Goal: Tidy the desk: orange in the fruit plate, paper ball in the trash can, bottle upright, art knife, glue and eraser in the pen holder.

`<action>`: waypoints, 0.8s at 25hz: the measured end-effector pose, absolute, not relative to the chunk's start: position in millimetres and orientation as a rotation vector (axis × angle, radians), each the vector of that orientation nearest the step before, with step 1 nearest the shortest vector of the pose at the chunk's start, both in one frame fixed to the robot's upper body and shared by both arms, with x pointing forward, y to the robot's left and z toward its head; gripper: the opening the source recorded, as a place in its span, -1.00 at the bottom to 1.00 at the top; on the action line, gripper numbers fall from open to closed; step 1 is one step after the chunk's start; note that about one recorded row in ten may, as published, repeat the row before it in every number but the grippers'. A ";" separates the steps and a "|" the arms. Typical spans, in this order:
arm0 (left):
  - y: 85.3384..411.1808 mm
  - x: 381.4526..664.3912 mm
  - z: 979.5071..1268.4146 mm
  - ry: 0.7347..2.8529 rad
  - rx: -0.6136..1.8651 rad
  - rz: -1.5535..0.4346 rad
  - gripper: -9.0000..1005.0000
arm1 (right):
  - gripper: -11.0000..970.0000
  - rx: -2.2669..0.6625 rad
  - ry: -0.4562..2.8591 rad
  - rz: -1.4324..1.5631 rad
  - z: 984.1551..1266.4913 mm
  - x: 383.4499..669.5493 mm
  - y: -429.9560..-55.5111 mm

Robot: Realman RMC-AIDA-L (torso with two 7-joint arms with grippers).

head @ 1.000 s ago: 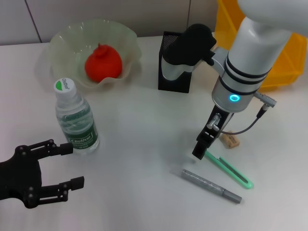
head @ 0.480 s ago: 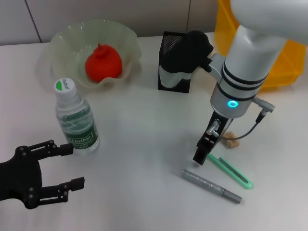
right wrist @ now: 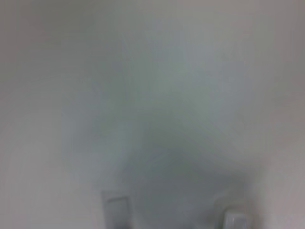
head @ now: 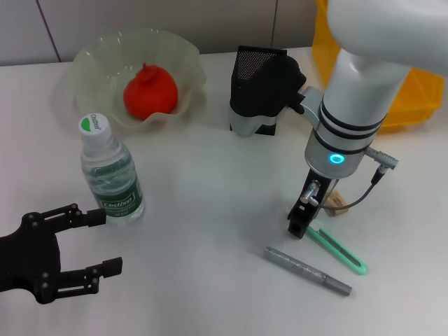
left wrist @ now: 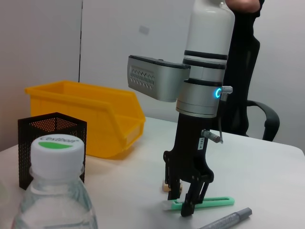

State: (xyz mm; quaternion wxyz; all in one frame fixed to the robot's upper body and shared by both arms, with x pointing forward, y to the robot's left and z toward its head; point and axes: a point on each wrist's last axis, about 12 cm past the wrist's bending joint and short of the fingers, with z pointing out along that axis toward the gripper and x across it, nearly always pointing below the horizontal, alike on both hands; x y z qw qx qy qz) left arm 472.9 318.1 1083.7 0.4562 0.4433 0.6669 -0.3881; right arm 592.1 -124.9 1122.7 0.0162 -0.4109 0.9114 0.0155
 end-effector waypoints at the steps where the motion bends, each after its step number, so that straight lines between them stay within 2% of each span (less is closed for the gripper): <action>1: 317.9 473.0 1083.5 1.645 1.092 -0.956 0.60 | 0.12 -1.278 2.834 0.048 1122.7 592.1 -124.8; 7: 317.5 472.8 1082.3 1.650 1.087 -0.952 0.60 | -0.20 -1.279 2.831 0.048 1123.2 592.3 -124.5; 11: 317.8 472.3 1081.8 1.652 1.082 -0.950 0.60 | -0.62 -1.280 2.830 0.052 1123.2 592.2 -124.9; 17: 317.5 473.2 1082.2 1.651 1.083 -0.948 0.60 | -0.61 -1.267 2.787 0.088 1138.3 594.7 -126.9; 19: 317.6 473.5 1082.4 1.651 1.084 -0.948 0.60 | -0.61 -1.221 2.722 0.168 1162.9 600.4 -135.3; 20: 317.6 473.5 1082.4 1.651 1.084 -0.948 0.60 | -0.61 -1.221 2.722 0.168 1162.9 600.4 -135.3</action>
